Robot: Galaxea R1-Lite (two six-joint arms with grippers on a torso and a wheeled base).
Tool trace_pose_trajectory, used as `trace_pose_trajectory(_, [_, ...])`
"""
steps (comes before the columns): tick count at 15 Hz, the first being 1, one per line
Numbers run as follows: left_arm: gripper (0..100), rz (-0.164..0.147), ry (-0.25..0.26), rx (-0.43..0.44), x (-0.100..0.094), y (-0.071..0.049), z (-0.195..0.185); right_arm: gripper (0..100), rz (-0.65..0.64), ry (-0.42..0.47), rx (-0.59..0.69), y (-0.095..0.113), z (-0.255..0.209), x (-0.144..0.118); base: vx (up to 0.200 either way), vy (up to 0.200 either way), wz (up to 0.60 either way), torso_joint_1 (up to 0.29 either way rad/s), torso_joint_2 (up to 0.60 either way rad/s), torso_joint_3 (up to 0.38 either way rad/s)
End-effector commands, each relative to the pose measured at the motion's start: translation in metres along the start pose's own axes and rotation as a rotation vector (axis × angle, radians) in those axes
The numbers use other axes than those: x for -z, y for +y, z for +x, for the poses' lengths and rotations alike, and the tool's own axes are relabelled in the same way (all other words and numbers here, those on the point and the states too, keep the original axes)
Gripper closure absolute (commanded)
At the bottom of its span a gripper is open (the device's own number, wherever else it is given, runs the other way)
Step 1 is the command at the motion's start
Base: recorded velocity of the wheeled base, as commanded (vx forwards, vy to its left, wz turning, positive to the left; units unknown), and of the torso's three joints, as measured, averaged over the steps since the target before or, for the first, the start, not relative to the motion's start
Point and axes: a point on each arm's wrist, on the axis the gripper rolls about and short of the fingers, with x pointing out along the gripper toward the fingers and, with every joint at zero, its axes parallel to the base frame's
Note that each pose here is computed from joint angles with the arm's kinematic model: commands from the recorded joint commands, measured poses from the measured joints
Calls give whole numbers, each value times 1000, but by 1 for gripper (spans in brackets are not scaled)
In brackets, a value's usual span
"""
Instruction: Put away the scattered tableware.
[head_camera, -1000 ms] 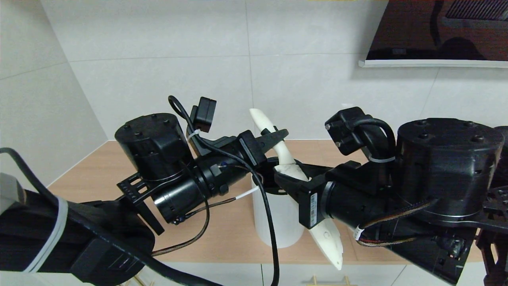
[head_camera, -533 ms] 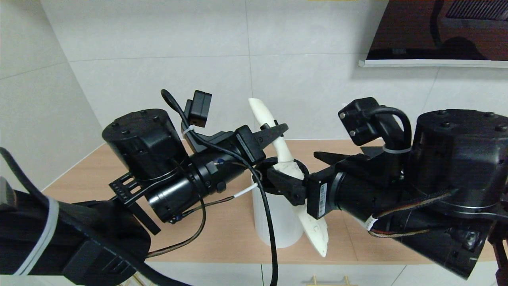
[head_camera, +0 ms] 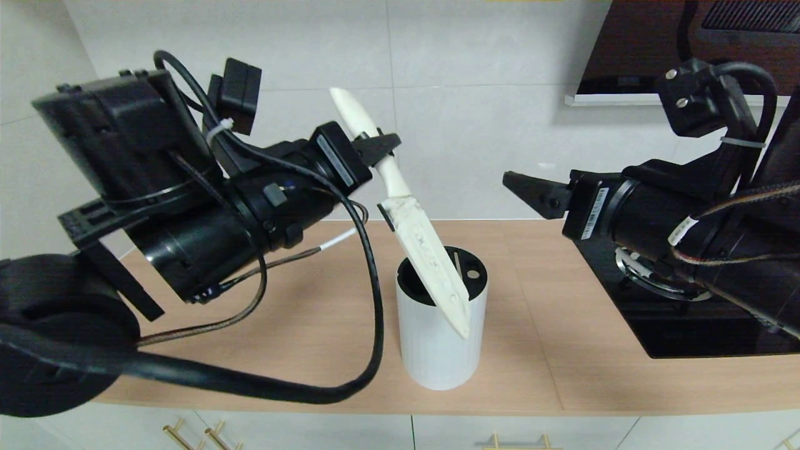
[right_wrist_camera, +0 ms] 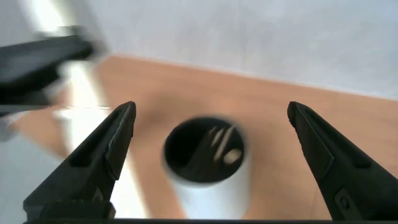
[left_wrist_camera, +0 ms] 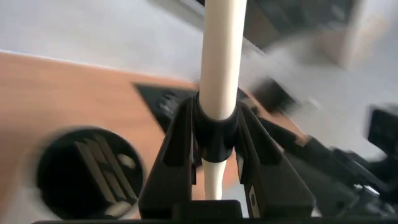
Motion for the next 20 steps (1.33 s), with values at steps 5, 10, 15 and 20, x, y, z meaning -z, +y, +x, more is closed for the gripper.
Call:
trace_pose_trajectory(5, [100, 273, -91, -220, -9, 1, 9, 0, -6, 12, 38, -9, 7, 4, 0, 0, 0, 0, 0, 0])
trace_pose_trajectory(10, [100, 518, -260, -463, 4, -13, 18, 0, -9, 22, 39, -9, 8, 7, 0, 0, 0, 0, 0, 0])
trace_pose_trajectory(15, [100, 572, -291, -455, 34, -19, 43, 0, -11, 25, 41, -9, 8, 7, 0, 0, 0, 0, 0, 0])
trace_pose_trajectory(20, [100, 557, -272, -442, 51, -17, 52, 0, -16, 40, 45, -10, 8, 12, 0, 0, 0, 0, 0, 0])
